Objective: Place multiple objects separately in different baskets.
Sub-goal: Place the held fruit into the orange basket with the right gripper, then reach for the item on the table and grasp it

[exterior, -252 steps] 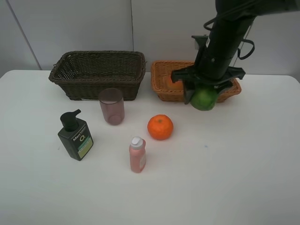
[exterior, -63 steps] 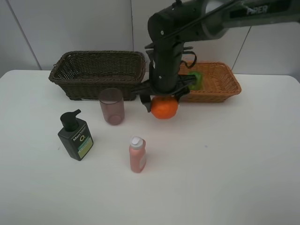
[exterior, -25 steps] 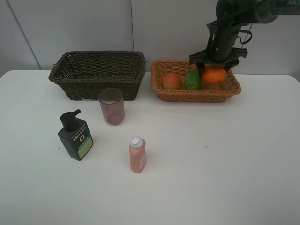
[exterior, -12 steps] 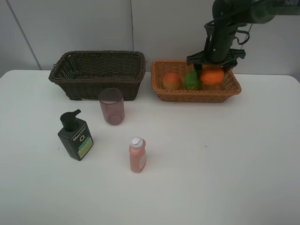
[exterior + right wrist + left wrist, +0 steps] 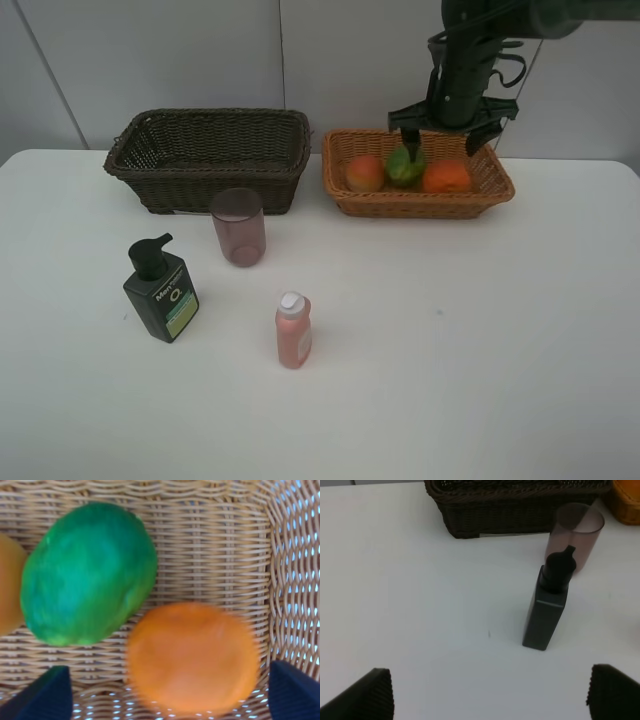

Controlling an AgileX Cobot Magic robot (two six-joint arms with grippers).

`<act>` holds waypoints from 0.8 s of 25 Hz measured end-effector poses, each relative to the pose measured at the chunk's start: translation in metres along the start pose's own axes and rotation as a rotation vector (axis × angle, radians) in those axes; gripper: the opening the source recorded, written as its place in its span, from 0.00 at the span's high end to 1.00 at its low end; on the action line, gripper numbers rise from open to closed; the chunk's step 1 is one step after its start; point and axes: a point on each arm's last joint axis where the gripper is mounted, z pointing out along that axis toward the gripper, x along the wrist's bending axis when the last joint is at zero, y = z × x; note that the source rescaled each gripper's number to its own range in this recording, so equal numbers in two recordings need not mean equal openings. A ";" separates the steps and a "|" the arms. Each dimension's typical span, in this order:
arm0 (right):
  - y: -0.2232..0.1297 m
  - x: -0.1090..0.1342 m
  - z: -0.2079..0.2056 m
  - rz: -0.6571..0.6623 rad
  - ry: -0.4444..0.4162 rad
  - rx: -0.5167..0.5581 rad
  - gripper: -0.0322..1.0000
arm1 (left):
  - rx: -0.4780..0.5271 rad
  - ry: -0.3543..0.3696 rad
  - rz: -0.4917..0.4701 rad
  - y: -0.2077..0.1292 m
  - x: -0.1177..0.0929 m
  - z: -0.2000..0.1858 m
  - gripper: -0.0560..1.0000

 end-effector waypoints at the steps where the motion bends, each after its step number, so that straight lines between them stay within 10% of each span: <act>1: 0.000 0.000 0.000 -0.004 -0.005 -0.002 0.35 | 0.000 0.000 0.000 0.000 0.000 0.000 0.00; 20: -0.019 0.028 -0.070 -0.171 -0.009 0.015 0.32 | 0.000 0.000 0.000 0.000 0.000 0.000 0.00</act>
